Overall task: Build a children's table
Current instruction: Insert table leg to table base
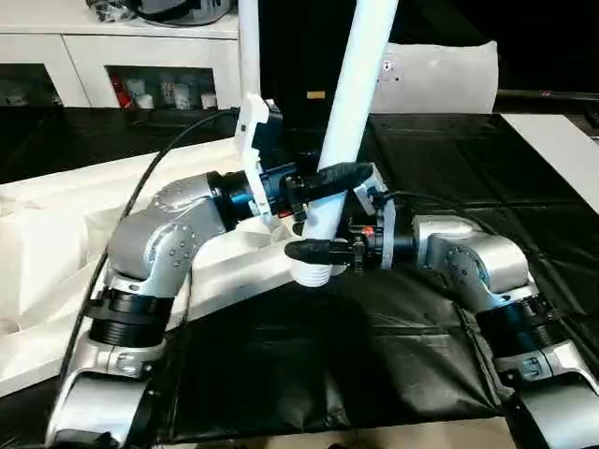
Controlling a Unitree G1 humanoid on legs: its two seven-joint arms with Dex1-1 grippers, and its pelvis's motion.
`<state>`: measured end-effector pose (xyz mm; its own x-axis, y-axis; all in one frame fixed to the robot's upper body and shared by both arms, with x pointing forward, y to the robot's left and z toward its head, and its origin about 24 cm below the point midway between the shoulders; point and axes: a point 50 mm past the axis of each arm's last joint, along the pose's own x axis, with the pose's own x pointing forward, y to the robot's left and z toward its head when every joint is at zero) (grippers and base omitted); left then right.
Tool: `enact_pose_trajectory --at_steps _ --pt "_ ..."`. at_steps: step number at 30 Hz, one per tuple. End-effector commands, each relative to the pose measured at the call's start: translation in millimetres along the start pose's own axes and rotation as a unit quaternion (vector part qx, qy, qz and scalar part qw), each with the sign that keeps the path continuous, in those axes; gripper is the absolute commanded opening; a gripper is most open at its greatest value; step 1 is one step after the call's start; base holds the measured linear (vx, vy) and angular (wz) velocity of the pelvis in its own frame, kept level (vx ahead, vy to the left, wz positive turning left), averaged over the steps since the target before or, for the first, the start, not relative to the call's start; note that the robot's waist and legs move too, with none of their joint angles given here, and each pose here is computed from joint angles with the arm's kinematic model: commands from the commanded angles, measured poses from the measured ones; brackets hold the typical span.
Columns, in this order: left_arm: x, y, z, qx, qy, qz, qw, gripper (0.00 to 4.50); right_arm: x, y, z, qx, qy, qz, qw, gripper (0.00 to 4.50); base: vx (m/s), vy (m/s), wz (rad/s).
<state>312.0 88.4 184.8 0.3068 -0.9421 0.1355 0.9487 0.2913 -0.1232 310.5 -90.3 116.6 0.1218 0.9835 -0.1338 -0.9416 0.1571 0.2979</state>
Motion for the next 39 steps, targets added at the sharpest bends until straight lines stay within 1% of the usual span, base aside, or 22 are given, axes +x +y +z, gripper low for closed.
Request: enact_pose_trajectory --at_steps 1,2,6,15,16,20,23,24,25,26,27,29,31,33,34,35,36,37,38,39 --pt "1.0 -3.6 6.3 0.034 0.014 -0.01 0.999 1.85 -0.8 1.7 1.5 -0.001 0.002 0.012 1.0 2.29 0.0 0.0 0.0" --pt "-0.5 -3.6 5.4 0.038 0.024 -0.013 0.999 1.85 -2.8 1.5 2.8 -0.003 0.001 0.013 1.0 2.29 0.0 0.0 0.0" --pt "-1.3 -4.0 6.4 0.039 0.023 -0.016 0.999 1.85 -5.5 0.7 4.1 0.0 -0.003 0.013 1.0 2.29 0.0 0.0 0.0" --pt "0.3 -5.8 4.6 0.037 0.028 -0.025 0.999 1.85 -2.9 3.4 3.5 0.006 -0.017 0.021 1.0 2.29 0.0 0.0 0.0" --pt "-0.1 -5.3 4.6 0.039 0.029 -0.023 0.999 1.85 -2.8 3.9 3.5 0.007 -0.018 0.022 1.0 2.2 0.0 0.0 0.0" --pt "0.7 -1.5 7.4 0.046 0.02 0.002 0.999 1.85 -3.2 5.4 2.1 0.017 -0.023 0.028 0.999 2.12 0.0 0.0 0.0" --pt "2.0 -0.7 10.5 0.021 -0.006 0.008 1.0 1.85 -2.4 4.6 0.2 0.019 -0.024 0.019 0.999 2.11 0.0 0.0 0.0" --pt "2.0 -3.0 14.5 -0.004 -0.031 -0.001 1.0 2.2 -1.9 3.9 -0.8 0.019 -0.025 0.013 0.999 2.09 0.0 0.0 0.0" --pt "2.3 -4.4 16.3 -0.017 -0.042 -0.006 0.999 2.2 -2.0 3.7 -1.3 0.02 -0.025 0.01 0.999 2.09 0.0 0.0 0.0" --pt "2.3 -4.6 16.5 -0.018 -0.044 -0.007 0.999 2.41 -2.0 3.7 -1.3 0.02 -0.025 0.01 0.999 2.08 0.0 0.0 0.0" --pt "2.7 -7.4 20.1 -0.024 -0.062 -0.017 0.998 2.55 -1.9 3.4 -2.0 0.021 -0.026 0.007 0.999 2.06 0.0 0.0 0.0" --pt "2.5 -9.6 20.9 -0.03 -0.067 -0.023 0.997 2.55 -1.8 3.4 -2.7 0.021 -0.026 0.005 0.999 2.03 0.0 0.0 0.0" --pt "2.3 -13.3 22.7 -0.048 -0.092 -0.031 0.994 2.55 -1.2 3.2 -4.6 0.022 -0.024 0.0 0.999 2.01 0.0 0.0 0.0" --pt "2.7 -14.7 23.3 -0.052 -0.106 -0.031 0.993 2.55 -0.5 3.2 -5.4 0.021 -0.023 -0.003 1.0 1.98 0.0 0.0 0.0" --pt "2.7 -14.8 23.3 -0.052 -0.106 -0.031 0.993 2.55 -0.5 3.2 -5.4 0.021 -0.023 -0.003 1.0 1.98 0.0 0.0 0.0" --pt "2.7 -15.6 23.1 -0.052 -0.105 -0.033 0.993 2.64 -0.4 3.1 -5.3 0.021 -0.023 -0.003 1.0 1.97 0.0 0.0 0.0" --pt "3.9 -16.6 19.2 -0.035 -0.083 -0.029 0.996 2.82 -0.2 2.3 -5.2 0.016 -0.018 -0.009 1.0 1.97 0.0 0.0 0.0" --pt "3.9 -16.6 19.1 -0.034 -0.082 -0.029 0.996 2.97 -0.1 2.2 -5.2 0.015 -0.018 -0.009 1.0 1.97 0.0 0.0 0.0" --pt "6.3 -18.4 14.6 -0.012 -0.057 -0.026 0.998 2.97 0.3 1.4 -5.9 0.008 -0.009 -0.014 1.0 1.97 0.0 0.0 0.0" --pt "7.3 -19.0 13.4 -0.006 -0.05 -0.025 0.998 3.05 0.6 1.2 -6.3 0.005 -0.006 -0.015 1.0 1.97 0.0 0.0 0.0"
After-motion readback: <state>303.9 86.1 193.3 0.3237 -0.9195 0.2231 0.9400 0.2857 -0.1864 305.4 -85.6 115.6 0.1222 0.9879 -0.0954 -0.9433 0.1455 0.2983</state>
